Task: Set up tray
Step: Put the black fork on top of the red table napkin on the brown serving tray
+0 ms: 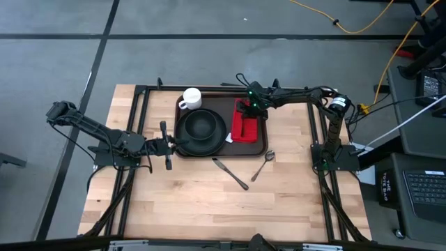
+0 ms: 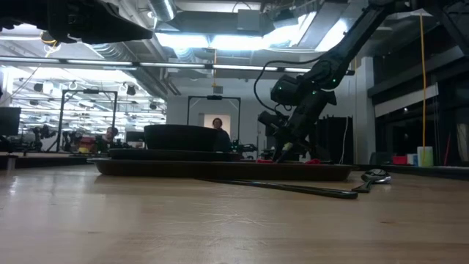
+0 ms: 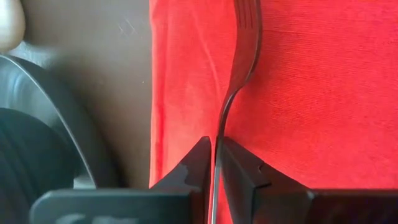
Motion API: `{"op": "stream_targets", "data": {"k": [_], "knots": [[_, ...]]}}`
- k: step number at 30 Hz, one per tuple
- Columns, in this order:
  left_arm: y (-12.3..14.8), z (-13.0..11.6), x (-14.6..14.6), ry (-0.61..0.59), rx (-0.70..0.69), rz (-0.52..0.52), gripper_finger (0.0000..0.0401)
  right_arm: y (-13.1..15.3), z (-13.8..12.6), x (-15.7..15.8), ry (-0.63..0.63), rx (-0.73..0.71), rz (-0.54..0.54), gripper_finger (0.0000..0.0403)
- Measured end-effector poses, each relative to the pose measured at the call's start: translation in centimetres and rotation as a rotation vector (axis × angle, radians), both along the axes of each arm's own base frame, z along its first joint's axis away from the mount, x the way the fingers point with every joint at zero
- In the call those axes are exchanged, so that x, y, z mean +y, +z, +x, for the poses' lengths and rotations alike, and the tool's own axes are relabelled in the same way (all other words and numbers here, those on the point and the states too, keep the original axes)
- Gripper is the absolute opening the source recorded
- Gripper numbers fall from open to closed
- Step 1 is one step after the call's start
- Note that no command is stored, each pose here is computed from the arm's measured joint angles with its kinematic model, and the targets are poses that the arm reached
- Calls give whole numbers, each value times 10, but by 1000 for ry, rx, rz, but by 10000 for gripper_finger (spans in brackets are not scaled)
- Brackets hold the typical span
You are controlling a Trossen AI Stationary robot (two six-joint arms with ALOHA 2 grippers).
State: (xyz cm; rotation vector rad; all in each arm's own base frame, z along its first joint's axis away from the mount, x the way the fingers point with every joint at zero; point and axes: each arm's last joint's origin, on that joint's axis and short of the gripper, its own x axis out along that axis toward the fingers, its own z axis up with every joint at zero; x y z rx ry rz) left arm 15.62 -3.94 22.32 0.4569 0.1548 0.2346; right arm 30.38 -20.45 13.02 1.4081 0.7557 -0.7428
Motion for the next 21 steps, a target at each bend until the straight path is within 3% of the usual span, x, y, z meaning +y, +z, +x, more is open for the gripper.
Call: {"op": "stream_targets", "data": {"k": [21], "knots": [[0,0,0,2,-7,-25,5,2,-1,0,10,14,-31,40]]}}
